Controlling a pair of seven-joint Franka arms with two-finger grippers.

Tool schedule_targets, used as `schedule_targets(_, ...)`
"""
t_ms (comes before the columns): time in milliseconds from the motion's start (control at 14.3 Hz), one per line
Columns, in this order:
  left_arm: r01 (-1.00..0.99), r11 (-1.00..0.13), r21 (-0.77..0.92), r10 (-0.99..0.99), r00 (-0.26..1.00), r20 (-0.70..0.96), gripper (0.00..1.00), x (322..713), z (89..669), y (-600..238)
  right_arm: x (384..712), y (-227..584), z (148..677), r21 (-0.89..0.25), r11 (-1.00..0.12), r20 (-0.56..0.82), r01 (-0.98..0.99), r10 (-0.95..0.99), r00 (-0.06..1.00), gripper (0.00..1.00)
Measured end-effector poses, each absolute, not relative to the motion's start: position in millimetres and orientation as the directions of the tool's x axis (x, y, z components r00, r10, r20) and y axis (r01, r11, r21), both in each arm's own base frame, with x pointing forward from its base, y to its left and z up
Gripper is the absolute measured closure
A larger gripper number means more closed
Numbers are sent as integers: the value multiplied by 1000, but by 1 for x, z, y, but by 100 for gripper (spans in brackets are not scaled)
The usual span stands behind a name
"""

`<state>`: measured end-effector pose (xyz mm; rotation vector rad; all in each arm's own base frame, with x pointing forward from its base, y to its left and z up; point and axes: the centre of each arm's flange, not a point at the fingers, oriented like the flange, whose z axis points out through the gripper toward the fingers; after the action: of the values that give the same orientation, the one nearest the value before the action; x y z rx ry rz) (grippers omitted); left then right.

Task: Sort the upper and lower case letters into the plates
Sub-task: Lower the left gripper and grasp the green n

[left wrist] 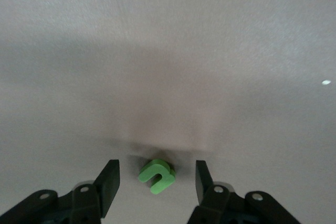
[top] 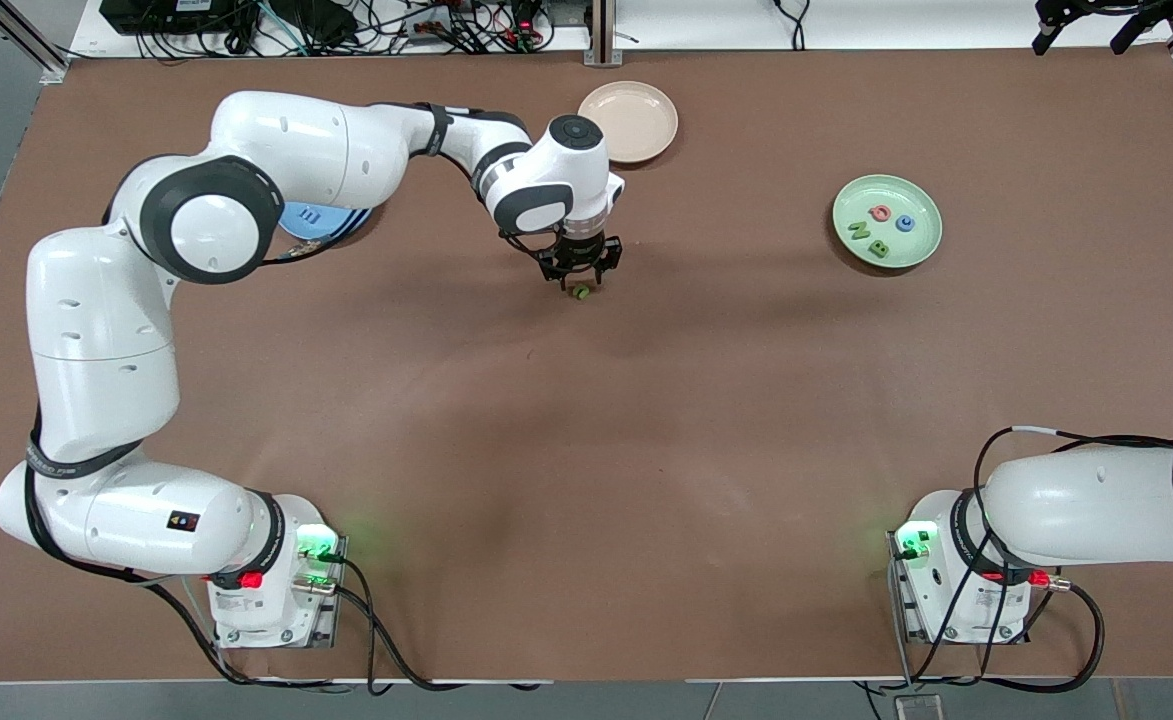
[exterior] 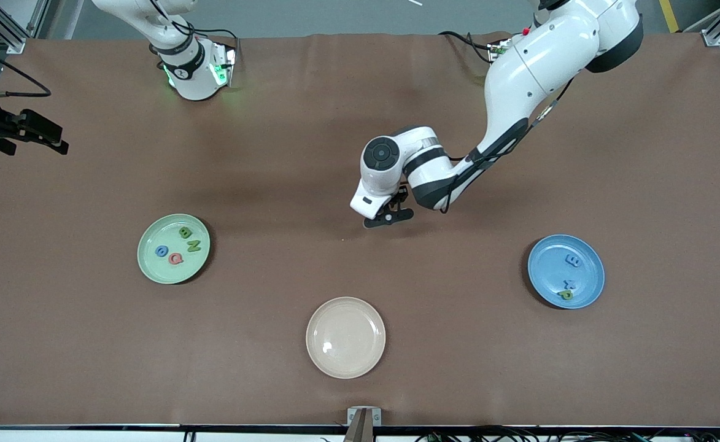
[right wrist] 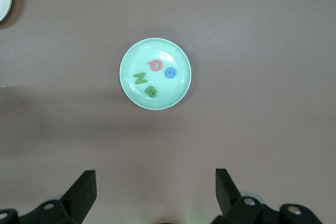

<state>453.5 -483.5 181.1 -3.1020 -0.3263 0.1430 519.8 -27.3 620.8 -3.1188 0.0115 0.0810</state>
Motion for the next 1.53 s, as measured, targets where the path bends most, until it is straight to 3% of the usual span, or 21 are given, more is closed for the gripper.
schedule_targets(418,200,-979,-36,202,974,-101,33,449,173,-485,520,-27,621,-22,-1000,-52,-8,-7,999,0)
schedule_targets(767,198,-980,-36,200,974,-102,40,448,173,-486,520,-28,621,-21,-1000,-50,-7,-6,999,0)
schedule_targets(837,198,-980,-33,200,975,-101,46,448,173,-486,520,-28,621,-18,-1000,-50,-7,-6,999,0)
schedule_targets(906,198,-980,-33,200,975,-101,46,448,173,-486,520,-28,621,-14,-1000,-50,-6,-5,999,0)
schedule_targets(1046,198,-980,-29,200,975,-99,63,449,175,-487,520,-29,621,-10,-1000,-50,-5,-5,999,0)
schedule_targets(1185,198,-980,-28,200,975,-99,67,449,175,-488,520,-29,621,-9,-1000,-50,-5,-4,999,0)
schedule_targets(1534,191,-981,-29,193,977,-93,67,449,175,-488,520,-29,621,-9,-1000,-50,-4,-4,999,0)
